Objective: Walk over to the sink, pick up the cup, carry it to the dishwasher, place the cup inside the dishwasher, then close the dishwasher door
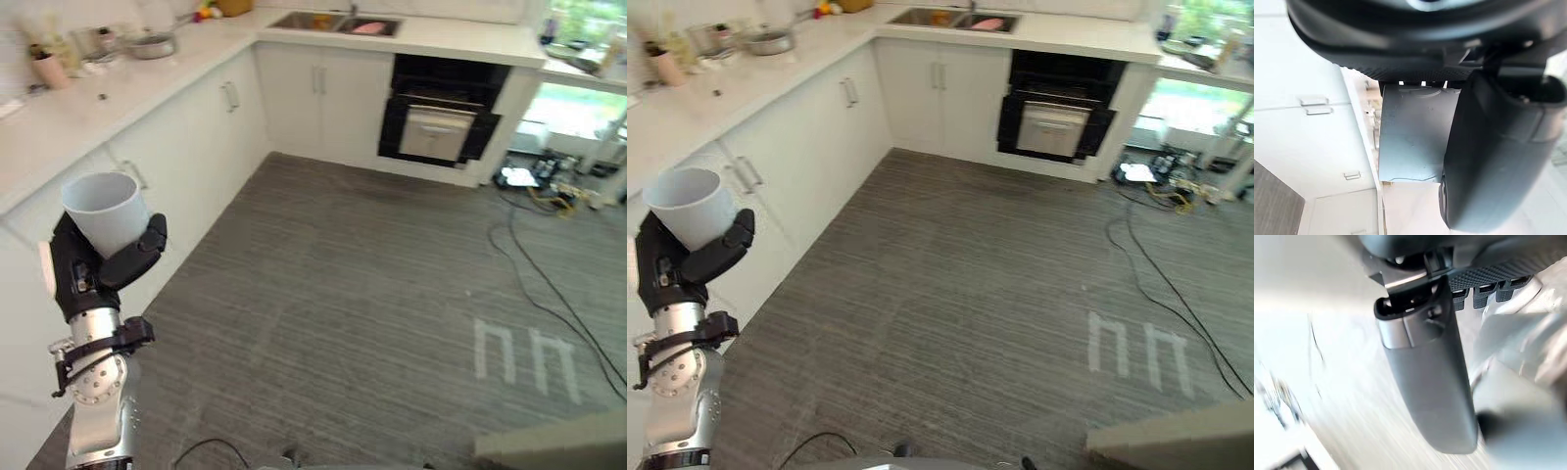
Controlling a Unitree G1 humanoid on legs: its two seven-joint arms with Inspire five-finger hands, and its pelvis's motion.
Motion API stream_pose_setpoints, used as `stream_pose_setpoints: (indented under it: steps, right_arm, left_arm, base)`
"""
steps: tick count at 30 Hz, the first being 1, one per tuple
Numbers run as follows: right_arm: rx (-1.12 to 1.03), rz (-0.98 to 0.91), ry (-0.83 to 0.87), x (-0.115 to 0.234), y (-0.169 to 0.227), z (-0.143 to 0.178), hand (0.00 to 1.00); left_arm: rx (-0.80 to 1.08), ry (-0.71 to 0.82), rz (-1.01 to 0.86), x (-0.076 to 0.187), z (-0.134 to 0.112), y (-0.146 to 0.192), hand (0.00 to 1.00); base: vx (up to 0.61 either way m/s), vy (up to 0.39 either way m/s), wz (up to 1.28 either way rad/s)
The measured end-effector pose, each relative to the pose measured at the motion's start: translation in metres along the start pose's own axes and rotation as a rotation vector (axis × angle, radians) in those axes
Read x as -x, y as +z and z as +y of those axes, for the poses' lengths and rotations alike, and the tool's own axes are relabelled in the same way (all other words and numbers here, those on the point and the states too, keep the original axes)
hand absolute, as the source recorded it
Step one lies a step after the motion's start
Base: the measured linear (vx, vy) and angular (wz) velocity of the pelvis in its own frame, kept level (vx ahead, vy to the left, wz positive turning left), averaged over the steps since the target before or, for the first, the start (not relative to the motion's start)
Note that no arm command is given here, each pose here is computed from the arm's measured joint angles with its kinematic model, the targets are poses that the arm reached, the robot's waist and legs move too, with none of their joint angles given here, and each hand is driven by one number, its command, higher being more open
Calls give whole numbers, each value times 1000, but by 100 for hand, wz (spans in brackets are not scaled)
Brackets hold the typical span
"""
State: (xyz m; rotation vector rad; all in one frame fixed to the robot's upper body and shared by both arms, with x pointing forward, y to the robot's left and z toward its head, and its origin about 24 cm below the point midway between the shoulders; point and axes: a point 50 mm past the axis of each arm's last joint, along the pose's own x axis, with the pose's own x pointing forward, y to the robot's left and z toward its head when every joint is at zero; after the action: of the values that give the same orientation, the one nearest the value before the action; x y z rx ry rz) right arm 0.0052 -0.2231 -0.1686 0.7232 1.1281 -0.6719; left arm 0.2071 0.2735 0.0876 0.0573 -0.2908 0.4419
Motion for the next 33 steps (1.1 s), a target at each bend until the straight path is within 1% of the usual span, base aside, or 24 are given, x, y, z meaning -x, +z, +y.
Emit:
stream_pose_setpoints:
  steps: [1,2,3,5,8,11,14,15,21,25,28,29,30,32,33]
  right_arm:
    - [35,-8,13,-3,10,6,100]
    - [61,-17,36,-4,20,11,100]
    - [70,-18,42,-5,24,13,100]
    - [108,-15,84,-8,36,28,100]
    - [134,-19,157,-11,42,50,100]
    - [130,28,190,-12,31,57,100]
    - [93,36,194,-12,31,56,100]
    - [131,25,190,-9,35,51,100]
    - [128,27,190,-9,34,50,100]
    - [106,29,186,-9,33,47,100]
    - [20,8,178,-9,31,42,100]
    - [15,12,148,-9,29,37,100]
    - [-10,10,91,-6,25,19,100]
    - [-34,-90,78,-5,44,17,100]
    - [-24,-107,88,-5,48,19,100]
  left_arm:
    - [28,-22,15,8,-8,-2,0]
    - [60,-74,28,15,-22,-4,0]
    - [76,-111,32,17,-30,-4,0]
    - [95,-224,59,25,-50,-9,0]
    - [100,-269,64,27,-58,-10,0]
    - [96,-277,88,24,-61,-18,0]
    - [84,-272,126,26,-60,-27,0]
    - [59,-232,180,27,-61,-41,0]
    - [60,-232,182,27,-61,-41,0]
    - [65,-233,246,30,-64,-47,0]
    - [117,-268,351,39,-78,-57,0]
    - [131,-348,404,44,-92,-61,0]
    - [155,-454,446,52,-114,-62,0]
    - [182,-532,496,61,-130,-66,0]
    - [175,-551,543,66,-132,-72,0]
  base:
    - [37,-185,-8]
    - [36,-167,-5]
    - [41,-147,1]
    - [55,-108,-15]
    - [25,-32,-33]
    - [11,-4,-20]
    - [-14,9,-22]
    - [-13,5,-12]
    - [0,0,0]
    - [0,0,0]
    - [-31,94,21]
    - [36,170,87]
    - [60,166,99]
    - [33,199,62]
    - [25,218,28]
